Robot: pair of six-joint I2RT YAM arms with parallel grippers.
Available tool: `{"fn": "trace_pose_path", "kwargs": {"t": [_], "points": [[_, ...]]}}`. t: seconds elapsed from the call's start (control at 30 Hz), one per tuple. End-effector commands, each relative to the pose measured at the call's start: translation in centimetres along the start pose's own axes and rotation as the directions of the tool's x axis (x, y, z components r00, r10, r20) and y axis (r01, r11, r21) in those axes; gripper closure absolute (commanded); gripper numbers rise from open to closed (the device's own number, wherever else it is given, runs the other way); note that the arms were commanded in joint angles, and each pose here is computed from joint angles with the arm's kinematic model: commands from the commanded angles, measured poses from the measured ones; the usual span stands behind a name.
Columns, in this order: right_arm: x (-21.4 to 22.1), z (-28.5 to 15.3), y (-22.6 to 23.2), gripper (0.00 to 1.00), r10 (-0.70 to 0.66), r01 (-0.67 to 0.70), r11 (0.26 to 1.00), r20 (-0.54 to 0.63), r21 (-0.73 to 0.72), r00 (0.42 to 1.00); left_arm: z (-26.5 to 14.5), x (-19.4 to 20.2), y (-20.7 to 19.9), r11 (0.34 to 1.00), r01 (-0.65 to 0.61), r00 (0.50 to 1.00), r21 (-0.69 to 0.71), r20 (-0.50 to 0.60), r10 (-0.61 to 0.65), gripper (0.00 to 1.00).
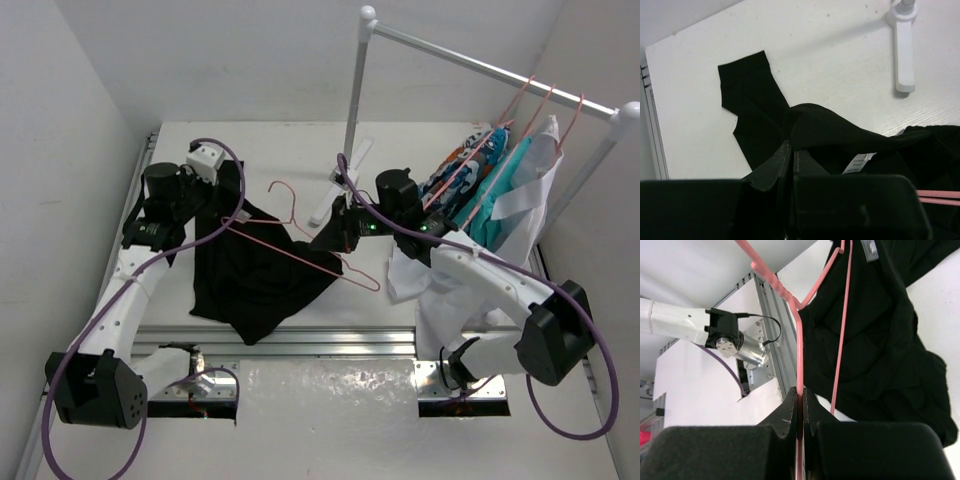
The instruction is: Place the shirt on the hanger
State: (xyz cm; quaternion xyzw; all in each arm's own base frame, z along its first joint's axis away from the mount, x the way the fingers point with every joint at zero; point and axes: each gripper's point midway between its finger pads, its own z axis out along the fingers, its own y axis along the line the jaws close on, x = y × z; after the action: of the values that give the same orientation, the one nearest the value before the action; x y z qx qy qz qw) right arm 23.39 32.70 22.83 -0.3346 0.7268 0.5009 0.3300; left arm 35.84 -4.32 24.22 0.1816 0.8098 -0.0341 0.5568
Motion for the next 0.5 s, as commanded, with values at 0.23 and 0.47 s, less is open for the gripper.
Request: {"fn": "trace_pose_path", "kwargs": {"t": [0.23, 0.47], "points": [[-5.1, -1.9, 2.0, 1.00, -0.169, 0.164, 0.985, 0.108, 0.050, 0.980, 0.5, -0.1, 0.2, 1.000, -0.019, 1.000, -0.002, 0.009, 0.019, 1.00], [-5.2, -1.1, 1.5, 1.00, -0.146, 0.143, 0.989, 0.107, 0.034, 0.984, 0.5, -0.4, -0.3, 0.999, -0.018, 1.000, 0.027, 0.018, 0.018, 1.00]]}}
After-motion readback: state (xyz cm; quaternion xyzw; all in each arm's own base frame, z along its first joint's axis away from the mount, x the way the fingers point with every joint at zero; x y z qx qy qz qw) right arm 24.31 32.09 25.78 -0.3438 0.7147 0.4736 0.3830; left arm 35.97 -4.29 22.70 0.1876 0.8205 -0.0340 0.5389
